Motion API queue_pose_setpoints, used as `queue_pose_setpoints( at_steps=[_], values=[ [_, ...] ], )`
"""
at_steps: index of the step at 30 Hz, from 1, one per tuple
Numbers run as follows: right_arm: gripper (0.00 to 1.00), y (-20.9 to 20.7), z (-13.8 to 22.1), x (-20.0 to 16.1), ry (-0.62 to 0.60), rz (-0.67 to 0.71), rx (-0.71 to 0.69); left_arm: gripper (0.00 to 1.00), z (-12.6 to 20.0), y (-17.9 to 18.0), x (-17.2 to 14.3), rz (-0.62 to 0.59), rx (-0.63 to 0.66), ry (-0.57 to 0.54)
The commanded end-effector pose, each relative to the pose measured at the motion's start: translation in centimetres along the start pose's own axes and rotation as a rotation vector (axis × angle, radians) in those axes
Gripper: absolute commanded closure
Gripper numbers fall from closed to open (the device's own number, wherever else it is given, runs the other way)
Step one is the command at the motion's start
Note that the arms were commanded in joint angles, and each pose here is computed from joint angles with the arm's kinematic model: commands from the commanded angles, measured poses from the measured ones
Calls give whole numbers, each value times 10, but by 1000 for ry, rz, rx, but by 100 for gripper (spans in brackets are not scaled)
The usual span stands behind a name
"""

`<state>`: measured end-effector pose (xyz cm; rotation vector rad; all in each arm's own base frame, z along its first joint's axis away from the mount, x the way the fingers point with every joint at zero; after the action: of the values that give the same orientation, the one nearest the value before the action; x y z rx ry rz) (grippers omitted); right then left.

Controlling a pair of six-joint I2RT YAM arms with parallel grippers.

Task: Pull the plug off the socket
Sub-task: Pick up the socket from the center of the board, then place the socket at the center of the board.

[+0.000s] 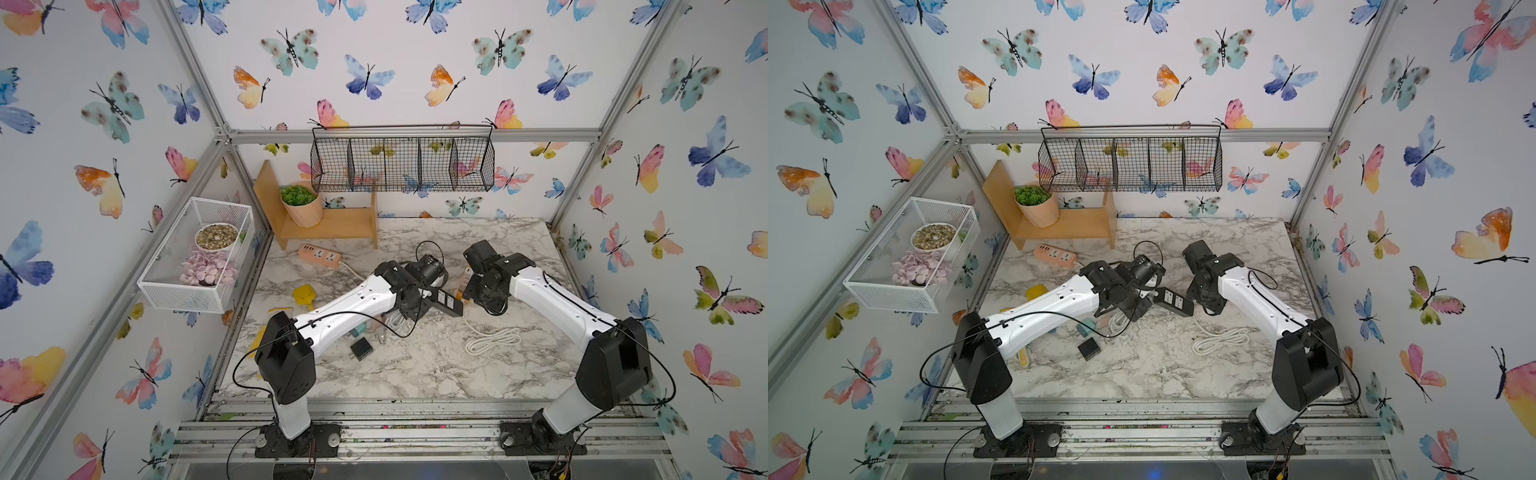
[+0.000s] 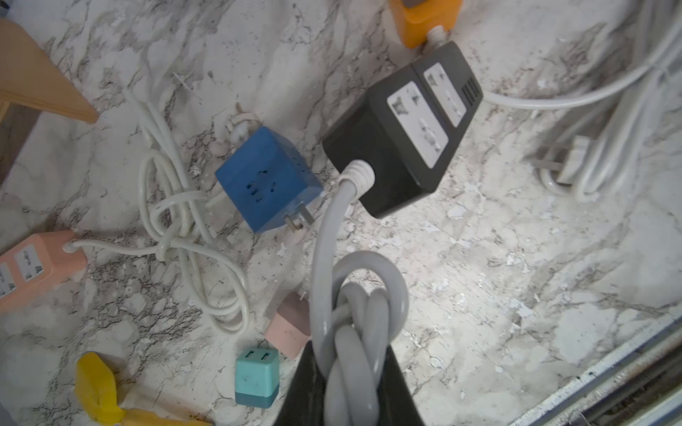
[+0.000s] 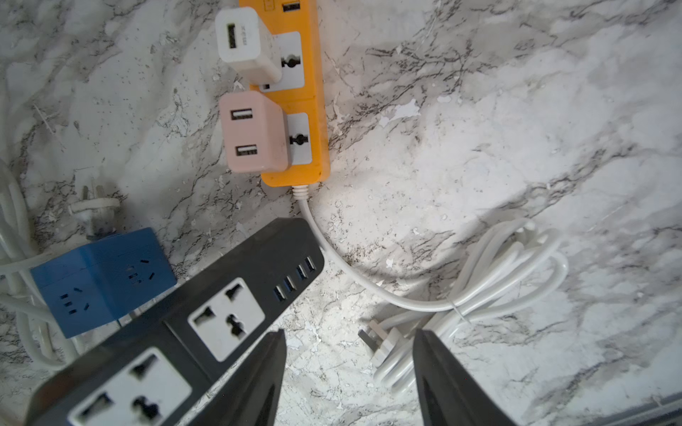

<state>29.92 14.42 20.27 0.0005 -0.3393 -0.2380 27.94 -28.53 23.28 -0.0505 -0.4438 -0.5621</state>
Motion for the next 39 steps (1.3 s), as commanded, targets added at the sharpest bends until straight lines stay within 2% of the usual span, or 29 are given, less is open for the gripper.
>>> queue_pose_setpoints(
  at_steps=[1, 7, 9, 11, 15, 20, 28, 33, 37, 39],
  values=[
    [39, -6, 9, 4, -38, -23, -16, 100, 3, 23, 20, 21, 97, -38],
    [39, -6, 9, 3, -31, -17, -12, 100, -20, 34, 72, 49, 188, -223],
    [39, -6, 9, 3, -27, -12, -14, 100, -24, 56, 86, 113, 201, -228],
    [39, -7, 9, 2, -25, -12, -15, 100, -44, 78, 89, 166, 203, -200],
    [39, -7, 7, 0, -28, -10, -3, 100, -62, 103, 87, 186, 232, -170],
    [39, -7, -2, -1, -11, 28, -29, 100, -83, 111, 74, 157, 279, -144],
    [38, -10, -8, -4, -2, 51, -47, 100, -107, 123, 53, 160, 287, -86],
    [39, -10, -9, -5, 1, 48, -48, 88, -115, 120, 43, 146, 269, -51],
    [39, -10, -9, -5, 4, 44, -46, 66, -117, 120, 36, 144, 271, -27],
    [39, -10, -9, -6, 4, 42, -46, 62, -117, 120, 34, 149, 270, -22]
  ],
)
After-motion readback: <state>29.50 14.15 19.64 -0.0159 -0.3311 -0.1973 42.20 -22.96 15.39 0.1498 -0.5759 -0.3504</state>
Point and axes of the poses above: each gripper's point midway between its finger pads, its own z axis back along the fingers, its own y axis along the line the jaws close on, x = y × z, the point moved 7 cm from there along z, back along the fingers, and after that the axes turned 13 degrees about z, right-handed, at the moved point
